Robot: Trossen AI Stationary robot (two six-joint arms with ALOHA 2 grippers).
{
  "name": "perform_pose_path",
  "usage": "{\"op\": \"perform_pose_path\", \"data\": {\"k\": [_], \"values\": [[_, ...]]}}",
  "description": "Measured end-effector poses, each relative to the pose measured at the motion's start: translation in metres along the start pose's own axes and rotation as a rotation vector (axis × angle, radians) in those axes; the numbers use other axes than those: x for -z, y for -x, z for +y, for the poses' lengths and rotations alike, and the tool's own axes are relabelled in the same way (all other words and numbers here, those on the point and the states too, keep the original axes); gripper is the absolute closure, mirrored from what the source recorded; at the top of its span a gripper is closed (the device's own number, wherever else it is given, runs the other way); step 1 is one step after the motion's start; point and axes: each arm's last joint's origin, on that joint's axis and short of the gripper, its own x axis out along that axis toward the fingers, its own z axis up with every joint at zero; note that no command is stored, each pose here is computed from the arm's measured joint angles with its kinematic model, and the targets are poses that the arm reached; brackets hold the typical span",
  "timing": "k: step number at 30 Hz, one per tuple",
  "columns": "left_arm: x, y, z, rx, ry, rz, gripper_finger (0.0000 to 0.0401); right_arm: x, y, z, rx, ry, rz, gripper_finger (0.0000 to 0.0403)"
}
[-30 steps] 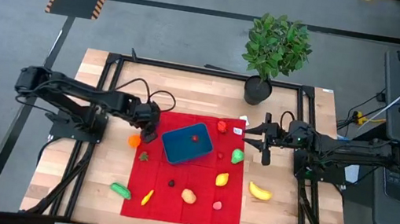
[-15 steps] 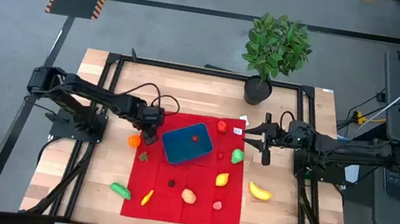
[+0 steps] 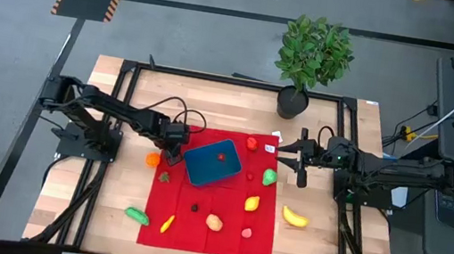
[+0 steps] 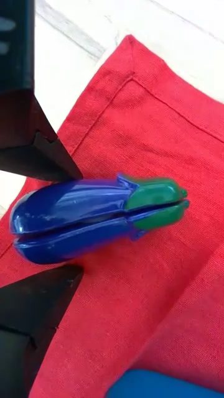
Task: Pick and placing Produce into tupperware
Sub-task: Put the eggplant into the blue bin
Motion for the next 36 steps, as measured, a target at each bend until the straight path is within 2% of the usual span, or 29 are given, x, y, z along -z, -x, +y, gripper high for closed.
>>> {"op": "perform_pose_path", "data": {"k": [7, 18, 21, 29, 36], "values": [[0.0022, 0.0019, 0.0017, -0.008, -0.002, 0.013, 0.0194, 0.0, 0.0, 0.0, 0.0, 0.0, 0.0, 0.0254], [0.003, 0.0024, 0.0022, -0.014, -0.006, 0.022, 0.0267, 0.0, 0.0, 0.0, 0.0, 0.0, 0.0, 0.0254], [0.003, 0.0024, 0.0023, -0.015, -0.006, 0.022, 0.0259, 0.0, 0.0, 0.0, 0.0, 0.0, 0.0, 0.0254], [0.0033, 0.0025, 0.0025, -0.021, -0.009, 0.023, 0.0198, 0.0, 0.0, 0.0, 0.0, 0.0, 0.0, 0.0254], [0.0033, 0.0029, 0.0011, 0.018, -0.008, 0.043, 0.0194, 0.0, 0.0, 0.0, 0.0, -0.003, 0.0, 0.0254]]}}
